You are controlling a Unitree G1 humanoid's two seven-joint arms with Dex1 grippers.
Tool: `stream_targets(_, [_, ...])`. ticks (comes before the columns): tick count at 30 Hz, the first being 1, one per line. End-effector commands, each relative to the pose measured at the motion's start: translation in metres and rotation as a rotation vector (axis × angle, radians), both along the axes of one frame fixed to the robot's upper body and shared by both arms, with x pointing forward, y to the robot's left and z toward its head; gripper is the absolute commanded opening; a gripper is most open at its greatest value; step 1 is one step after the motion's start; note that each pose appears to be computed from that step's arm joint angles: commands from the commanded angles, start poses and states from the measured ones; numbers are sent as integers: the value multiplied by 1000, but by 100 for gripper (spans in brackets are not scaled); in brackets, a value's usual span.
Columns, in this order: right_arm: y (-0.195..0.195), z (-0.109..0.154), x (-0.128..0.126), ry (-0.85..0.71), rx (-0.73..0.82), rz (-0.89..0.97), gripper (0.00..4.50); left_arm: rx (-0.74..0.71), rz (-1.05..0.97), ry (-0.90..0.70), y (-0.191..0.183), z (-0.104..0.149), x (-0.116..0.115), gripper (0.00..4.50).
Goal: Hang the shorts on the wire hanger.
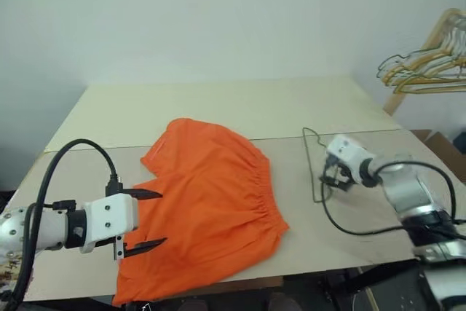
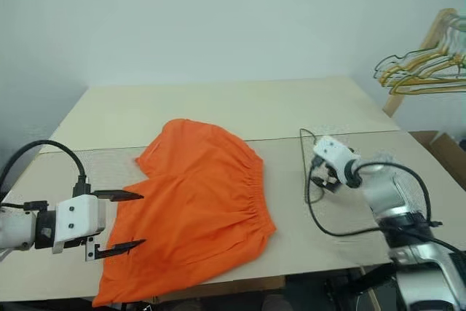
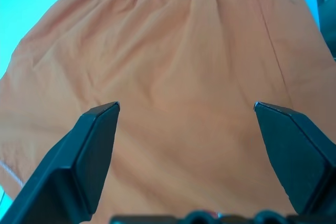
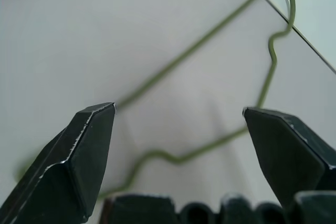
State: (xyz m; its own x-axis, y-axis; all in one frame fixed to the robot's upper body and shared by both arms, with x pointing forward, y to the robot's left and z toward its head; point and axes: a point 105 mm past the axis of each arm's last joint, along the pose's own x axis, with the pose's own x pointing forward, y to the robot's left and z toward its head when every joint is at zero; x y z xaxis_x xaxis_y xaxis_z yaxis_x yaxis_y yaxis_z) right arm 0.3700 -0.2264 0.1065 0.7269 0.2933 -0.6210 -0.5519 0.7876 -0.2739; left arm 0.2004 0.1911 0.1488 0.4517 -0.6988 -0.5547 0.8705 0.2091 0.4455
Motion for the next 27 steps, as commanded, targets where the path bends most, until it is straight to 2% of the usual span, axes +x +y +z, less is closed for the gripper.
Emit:
stream_targets(1, [3, 2, 8, 25, 132, -119, 450, 6, -12, -33, -3, 3, 2, 446])
stream_targets(6, [6, -15, 19, 80, 232, -256, 450, 5, -13, -31, -5, 2, 1, 446])
stream_targets(10, [1, -28, 23, 105, 231, -337, 450, 8, -11, -28, -5, 1, -1, 446])
stream_targets(19, [10, -54, 11, 243, 246, -334, 450, -40, -28, -36, -12, 5, -2, 446])
stream_targets(23, [11, -72, 1, 281, 171, -313, 362, -51, -42, -42, -15, 6, -1, 450])
stream_targets(27, [9, -82, -4, 298, 145, -318, 220, -54, -48, -44, -17, 5, 0, 450])
